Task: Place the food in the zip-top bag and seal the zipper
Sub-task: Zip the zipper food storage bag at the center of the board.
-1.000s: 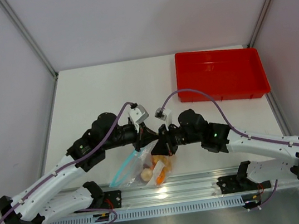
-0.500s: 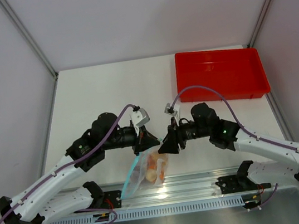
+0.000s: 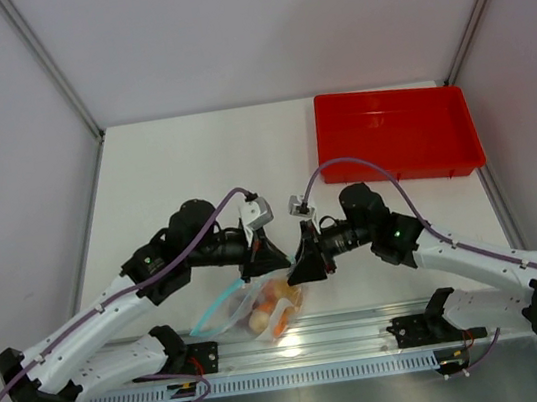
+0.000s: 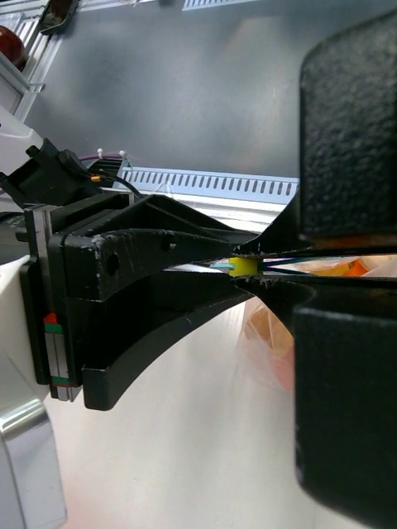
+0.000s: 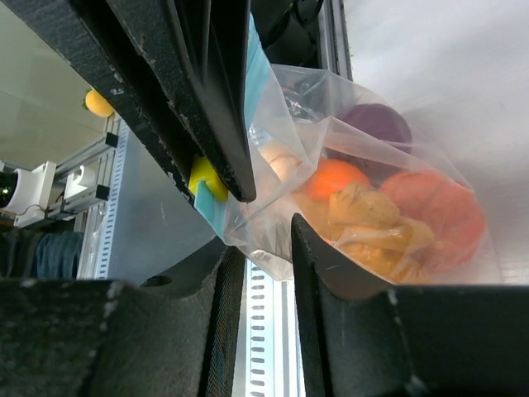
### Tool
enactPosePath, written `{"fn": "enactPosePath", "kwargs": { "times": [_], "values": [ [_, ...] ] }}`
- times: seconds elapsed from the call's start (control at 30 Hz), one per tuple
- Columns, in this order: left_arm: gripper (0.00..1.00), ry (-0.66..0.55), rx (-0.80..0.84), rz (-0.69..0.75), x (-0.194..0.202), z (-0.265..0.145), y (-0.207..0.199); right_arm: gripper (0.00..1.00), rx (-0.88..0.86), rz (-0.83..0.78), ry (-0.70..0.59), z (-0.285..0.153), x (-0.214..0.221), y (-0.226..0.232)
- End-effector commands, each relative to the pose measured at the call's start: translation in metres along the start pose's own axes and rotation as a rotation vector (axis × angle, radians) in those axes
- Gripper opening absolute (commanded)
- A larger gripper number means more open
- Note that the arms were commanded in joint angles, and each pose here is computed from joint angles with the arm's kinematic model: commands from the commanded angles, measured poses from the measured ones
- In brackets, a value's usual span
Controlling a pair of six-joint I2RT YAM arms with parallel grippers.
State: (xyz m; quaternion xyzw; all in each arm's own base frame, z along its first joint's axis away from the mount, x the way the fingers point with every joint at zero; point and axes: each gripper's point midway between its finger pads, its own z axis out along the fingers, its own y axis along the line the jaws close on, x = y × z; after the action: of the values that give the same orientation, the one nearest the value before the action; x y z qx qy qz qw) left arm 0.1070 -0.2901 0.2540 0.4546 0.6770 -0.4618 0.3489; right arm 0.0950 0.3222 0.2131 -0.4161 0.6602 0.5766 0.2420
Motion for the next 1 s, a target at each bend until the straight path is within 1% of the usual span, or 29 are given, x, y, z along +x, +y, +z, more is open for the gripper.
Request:
{"fn": "enactPosePath", "kwargs": {
  "times": [0.0,0.1,0.23,0.3,0.4,0.47,0.5,0.6,0.67,0.7,0.97],
  "values": [
    [0.01,-0.044,0.044,0.034,-0.022,-0.003,-0.01,0.31,-0.061,-0.098,-0.039,0.002,-0.023,0.013],
    [0.01,-0.035,0.056,0.026,-0.021,-0.001,-0.011,0.32,-0.067,-0.102,-0.042,0.006,-0.025,0.014],
    [0.0,-0.032,0.057,0.014,-0.022,0.0,-0.01,0.36,-0.074,-0.1,-0.025,0.013,-0.024,0.016],
    [0.01,-0.032,0.063,0.011,-0.022,0.0,-0.011,0.36,-0.072,-0.098,-0.019,0.017,-0.022,0.015],
    [0.01,-0.033,0.067,0.015,-0.022,-0.003,-0.013,0.29,-0.063,-0.092,-0.022,0.021,-0.021,0.011],
    [0.01,-0.032,0.065,0.014,-0.021,-0.004,-0.013,0.14,-0.065,-0.089,-0.035,0.023,-0.022,0.01],
    [0.01,-0.027,0.073,0.015,-0.019,-0.006,-0.014,0.0,-0.058,-0.083,-0.039,0.024,-0.023,0.008],
    [0.01,-0.016,0.069,0.009,-0.016,-0.007,-0.012,0.0,-0.053,-0.078,-0.064,0.027,-0.028,0.007],
    [0.01,-0.002,0.064,-0.005,-0.011,-0.009,-0.01,0.0,0.005,-0.086,-0.118,0.026,-0.038,0.001],
    [0.0,0.0,0.067,-0.008,-0.01,-0.009,-0.01,0.0,0.008,-0.076,-0.112,0.026,-0.035,0.0],
    [0.01,0.013,0.095,-0.044,0.003,-0.013,-0.012,0.0,0.166,-0.077,-0.233,0.006,-0.036,-0.016]
  ]
}}
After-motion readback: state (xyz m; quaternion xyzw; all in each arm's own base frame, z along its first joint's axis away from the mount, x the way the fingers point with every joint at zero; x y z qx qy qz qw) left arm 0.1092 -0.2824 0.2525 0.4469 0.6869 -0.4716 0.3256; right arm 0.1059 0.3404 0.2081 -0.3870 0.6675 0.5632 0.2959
